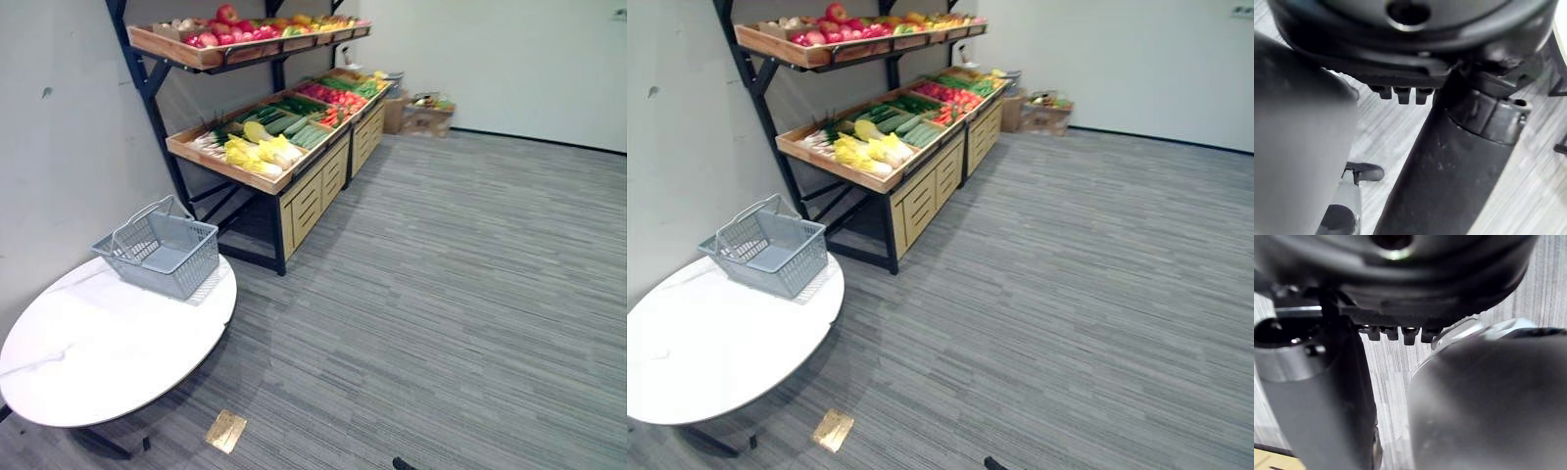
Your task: Pick vegetable in the basket
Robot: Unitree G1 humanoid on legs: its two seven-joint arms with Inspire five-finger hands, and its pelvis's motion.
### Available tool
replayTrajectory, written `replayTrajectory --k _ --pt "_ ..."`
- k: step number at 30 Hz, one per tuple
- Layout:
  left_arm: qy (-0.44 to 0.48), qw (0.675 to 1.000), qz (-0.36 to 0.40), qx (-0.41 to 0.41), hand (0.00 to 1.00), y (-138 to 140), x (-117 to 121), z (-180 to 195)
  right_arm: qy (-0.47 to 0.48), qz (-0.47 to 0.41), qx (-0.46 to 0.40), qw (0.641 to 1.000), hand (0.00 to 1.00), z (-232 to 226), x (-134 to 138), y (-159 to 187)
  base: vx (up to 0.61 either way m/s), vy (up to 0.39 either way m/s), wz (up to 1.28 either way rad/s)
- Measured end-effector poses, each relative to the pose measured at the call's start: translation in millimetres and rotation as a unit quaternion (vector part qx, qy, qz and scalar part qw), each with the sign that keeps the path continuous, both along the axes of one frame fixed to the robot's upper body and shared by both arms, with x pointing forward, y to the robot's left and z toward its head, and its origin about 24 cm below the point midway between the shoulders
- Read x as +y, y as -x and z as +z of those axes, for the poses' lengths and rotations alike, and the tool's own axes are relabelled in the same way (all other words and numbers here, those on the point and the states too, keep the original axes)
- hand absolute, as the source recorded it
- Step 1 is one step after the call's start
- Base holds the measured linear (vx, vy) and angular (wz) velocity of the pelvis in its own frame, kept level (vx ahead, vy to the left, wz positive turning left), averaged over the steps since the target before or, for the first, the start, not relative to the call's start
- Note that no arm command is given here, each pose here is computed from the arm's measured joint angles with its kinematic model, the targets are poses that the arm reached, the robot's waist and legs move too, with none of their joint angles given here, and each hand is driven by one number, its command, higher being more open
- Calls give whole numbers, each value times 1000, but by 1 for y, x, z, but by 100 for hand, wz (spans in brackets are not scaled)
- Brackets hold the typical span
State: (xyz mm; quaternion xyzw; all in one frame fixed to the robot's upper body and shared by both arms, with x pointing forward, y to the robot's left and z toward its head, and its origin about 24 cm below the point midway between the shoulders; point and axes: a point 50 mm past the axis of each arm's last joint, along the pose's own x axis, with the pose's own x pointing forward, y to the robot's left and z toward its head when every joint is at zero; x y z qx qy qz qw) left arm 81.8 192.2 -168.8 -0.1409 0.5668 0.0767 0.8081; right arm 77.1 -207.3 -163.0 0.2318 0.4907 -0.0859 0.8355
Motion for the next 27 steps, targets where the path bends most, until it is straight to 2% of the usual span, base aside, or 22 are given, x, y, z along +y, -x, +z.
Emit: replayTrajectory --k 1,2,9,23,27 --pt "0 1000 5 0 100 1 1 0 -9 7 -1 1000 100 0 2 -1 132 -149 28" --pt "-15 1000 23 8 100 -5 8 1 -37 57 -2 998 100 1 6 -10 88 -99 17" --pt "-15 1000 25 8 100 -5 8 1 -36 55 0 998 100 0 6 -9 0 0 0" --pt "-27 997 69 0 100 -5 2 0 -22 -1 25 999 100 -2 8 -9 -5 15 -2" --pt "-12 993 116 -6 100 1 4 0 -40 -66 -7 997 100 1 6 -12 -51 40 3"
